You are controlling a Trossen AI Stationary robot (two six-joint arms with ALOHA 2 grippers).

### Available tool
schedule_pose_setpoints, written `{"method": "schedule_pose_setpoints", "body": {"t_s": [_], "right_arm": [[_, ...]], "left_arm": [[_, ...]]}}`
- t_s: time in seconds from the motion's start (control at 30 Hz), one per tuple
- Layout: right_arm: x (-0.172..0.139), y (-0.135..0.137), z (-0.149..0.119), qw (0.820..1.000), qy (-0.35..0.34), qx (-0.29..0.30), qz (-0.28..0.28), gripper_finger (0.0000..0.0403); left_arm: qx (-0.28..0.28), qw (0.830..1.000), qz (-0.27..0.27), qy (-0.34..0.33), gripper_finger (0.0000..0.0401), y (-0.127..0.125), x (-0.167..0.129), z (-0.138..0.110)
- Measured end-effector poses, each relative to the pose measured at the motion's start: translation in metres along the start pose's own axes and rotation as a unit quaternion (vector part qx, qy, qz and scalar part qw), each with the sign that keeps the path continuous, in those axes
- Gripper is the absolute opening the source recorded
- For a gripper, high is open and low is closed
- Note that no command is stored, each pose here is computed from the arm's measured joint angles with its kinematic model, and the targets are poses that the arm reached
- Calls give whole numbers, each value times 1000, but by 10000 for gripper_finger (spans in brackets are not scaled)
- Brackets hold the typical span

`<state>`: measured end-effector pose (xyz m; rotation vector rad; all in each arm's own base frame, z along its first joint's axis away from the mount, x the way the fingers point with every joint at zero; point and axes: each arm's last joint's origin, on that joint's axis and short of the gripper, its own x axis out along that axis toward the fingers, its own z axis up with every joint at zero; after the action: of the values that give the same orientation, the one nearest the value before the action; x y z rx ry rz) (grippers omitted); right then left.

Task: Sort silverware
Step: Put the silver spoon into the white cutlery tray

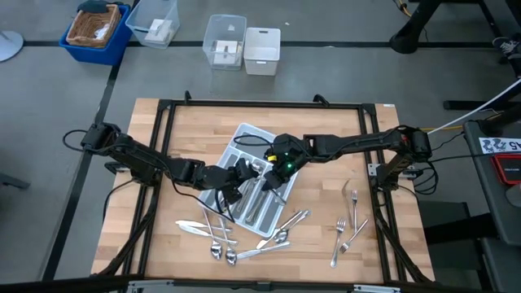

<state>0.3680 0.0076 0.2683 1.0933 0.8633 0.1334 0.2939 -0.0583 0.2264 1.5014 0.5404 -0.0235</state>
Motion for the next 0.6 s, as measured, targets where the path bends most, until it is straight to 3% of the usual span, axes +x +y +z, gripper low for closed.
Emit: {"method": "schedule_pose_setpoints", "body": {"t_s": [0.07,0.27,0.6], "right_arm": [[0,-2,0,1000,-4,4,-8,14],[1,-2,1,999,-25,2,-25,15],[1,-3,3,991,-109,7,-81,3]], "left_arm": [[2,1000,-1,5,7,0,0,0],[-14,1000,-2,1,23,0,0,0],[-159,986,16,41,79,1,-1,-2]]}}
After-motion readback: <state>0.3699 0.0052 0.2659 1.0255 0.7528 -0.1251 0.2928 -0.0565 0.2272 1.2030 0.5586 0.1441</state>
